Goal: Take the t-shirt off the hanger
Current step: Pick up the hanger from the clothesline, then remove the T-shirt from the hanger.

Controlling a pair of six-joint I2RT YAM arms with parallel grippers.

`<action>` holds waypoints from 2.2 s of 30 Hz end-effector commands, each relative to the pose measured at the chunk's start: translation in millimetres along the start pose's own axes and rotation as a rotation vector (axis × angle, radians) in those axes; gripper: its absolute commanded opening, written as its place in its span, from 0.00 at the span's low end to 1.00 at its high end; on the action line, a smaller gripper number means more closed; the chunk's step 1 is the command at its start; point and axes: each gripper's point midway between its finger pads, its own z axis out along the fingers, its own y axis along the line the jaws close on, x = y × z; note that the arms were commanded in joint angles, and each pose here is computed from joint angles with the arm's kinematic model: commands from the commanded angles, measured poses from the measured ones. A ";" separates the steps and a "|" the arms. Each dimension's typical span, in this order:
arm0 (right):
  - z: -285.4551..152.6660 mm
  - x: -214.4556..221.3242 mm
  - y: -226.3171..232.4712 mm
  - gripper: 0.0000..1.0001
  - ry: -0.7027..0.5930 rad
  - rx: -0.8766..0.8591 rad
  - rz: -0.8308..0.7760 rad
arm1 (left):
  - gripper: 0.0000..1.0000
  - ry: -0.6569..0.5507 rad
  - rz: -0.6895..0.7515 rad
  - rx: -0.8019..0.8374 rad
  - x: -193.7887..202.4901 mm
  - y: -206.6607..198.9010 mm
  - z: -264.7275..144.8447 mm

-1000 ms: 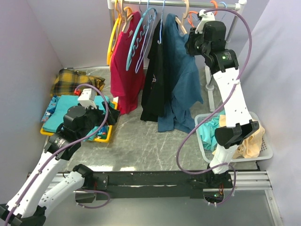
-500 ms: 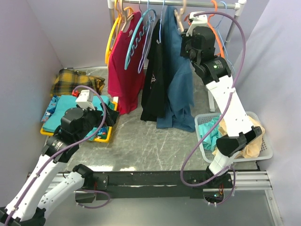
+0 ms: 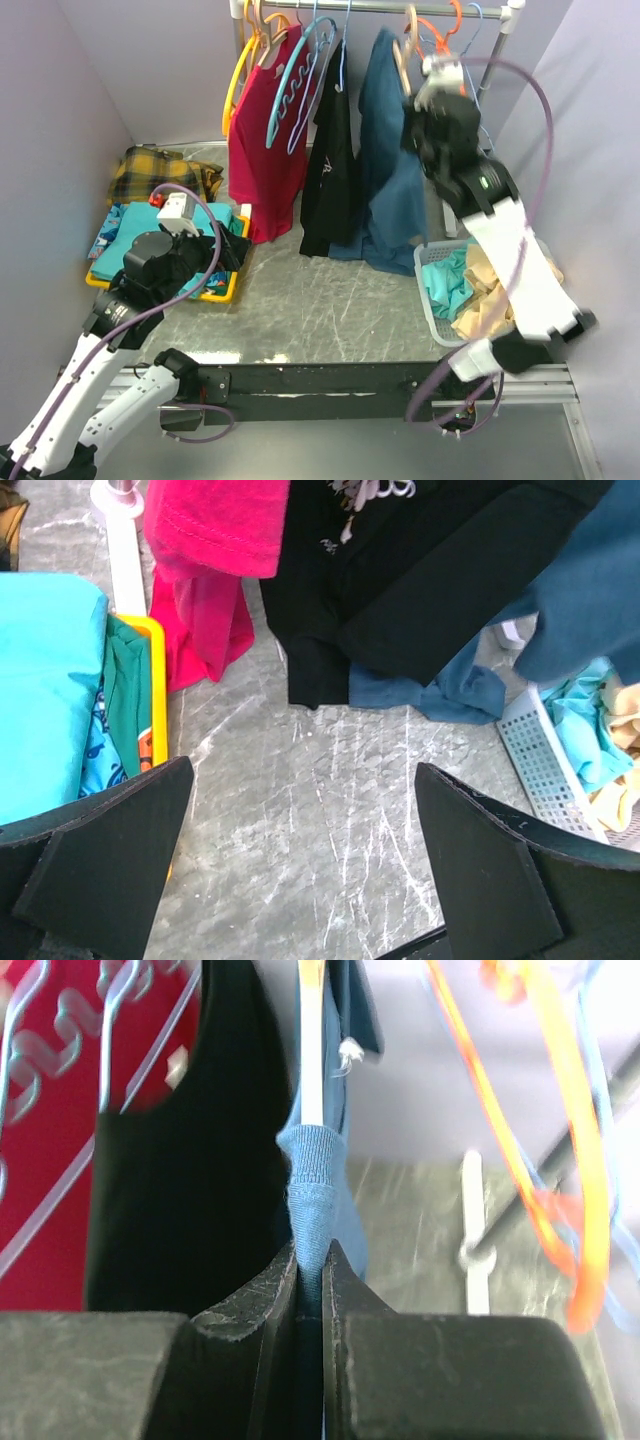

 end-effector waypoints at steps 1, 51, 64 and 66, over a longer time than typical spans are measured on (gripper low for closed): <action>-78.8 -19.3 -18.8 0.00 -0.135 -0.033 0.165 | 0.99 -0.063 0.026 0.070 -24.2 -17.0 -14.2; -296.3 126.6 124.7 0.00 0.162 -1.393 -0.170 | 0.99 -0.192 0.277 0.577 -93.0 -119.4 -111.7; -286.7 105.7 166.9 0.00 0.124 -1.429 -0.165 | 0.99 -0.087 0.340 0.856 -21.9 -131.2 -126.0; -287.5 105.4 171.1 0.00 0.123 -1.438 -0.169 | 0.99 -0.091 0.346 0.895 -20.4 -135.5 -127.6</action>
